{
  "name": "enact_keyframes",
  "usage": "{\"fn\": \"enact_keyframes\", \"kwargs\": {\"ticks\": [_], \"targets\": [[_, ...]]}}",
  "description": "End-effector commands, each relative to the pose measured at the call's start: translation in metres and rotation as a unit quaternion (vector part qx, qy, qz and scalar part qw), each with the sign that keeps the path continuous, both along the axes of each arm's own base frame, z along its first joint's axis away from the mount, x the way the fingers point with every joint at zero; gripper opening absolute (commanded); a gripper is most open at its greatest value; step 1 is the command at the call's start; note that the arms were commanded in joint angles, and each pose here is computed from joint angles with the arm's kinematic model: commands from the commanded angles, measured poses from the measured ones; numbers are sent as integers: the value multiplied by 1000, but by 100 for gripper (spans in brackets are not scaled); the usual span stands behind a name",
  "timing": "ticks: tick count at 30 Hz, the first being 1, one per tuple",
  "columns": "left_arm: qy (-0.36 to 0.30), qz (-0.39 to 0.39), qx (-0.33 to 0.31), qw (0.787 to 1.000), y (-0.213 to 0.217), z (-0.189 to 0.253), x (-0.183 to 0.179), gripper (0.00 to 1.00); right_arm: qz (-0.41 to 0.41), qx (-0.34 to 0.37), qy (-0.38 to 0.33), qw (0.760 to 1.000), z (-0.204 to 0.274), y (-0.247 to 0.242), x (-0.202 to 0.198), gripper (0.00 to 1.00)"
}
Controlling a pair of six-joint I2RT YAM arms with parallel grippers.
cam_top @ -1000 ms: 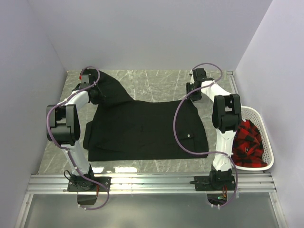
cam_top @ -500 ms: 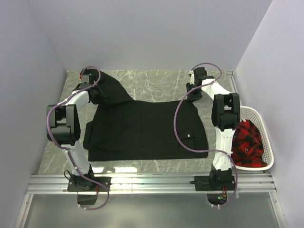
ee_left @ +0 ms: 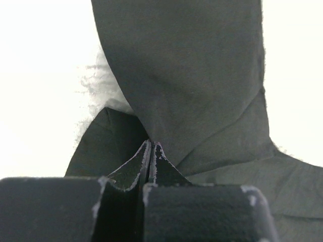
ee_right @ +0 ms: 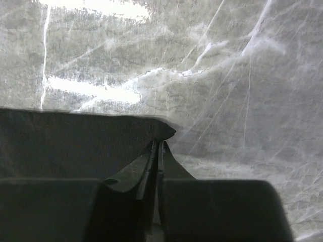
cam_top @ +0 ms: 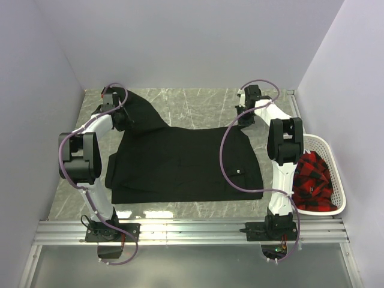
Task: Fold and stack the long sleeve shirts
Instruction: Fold the shirt
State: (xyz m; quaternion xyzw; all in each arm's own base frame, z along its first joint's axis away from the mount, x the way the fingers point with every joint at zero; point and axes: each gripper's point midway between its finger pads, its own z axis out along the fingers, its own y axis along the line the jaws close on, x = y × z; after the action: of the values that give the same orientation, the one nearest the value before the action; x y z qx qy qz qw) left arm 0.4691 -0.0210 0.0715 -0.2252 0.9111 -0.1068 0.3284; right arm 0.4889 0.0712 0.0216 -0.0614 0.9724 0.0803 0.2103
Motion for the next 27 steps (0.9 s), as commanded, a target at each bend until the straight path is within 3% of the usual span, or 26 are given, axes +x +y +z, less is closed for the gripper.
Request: {"fn": "enact_keyframes", "kwargs": {"ticks": [1, 13, 27], "targets": [[-89, -20, 9, 996, -3, 70, 21, 1, -6, -7, -33, 999, 15, -4, 10, 2], [-129, -12, 38, 991, 6, 111, 15, 0, -54, -6, -132, 990, 72, -14, 12, 0], [-128, 17, 43, 991, 11, 120, -31, 1, -142, 14, -177, 974, 88, -25, -37, 0]]}}
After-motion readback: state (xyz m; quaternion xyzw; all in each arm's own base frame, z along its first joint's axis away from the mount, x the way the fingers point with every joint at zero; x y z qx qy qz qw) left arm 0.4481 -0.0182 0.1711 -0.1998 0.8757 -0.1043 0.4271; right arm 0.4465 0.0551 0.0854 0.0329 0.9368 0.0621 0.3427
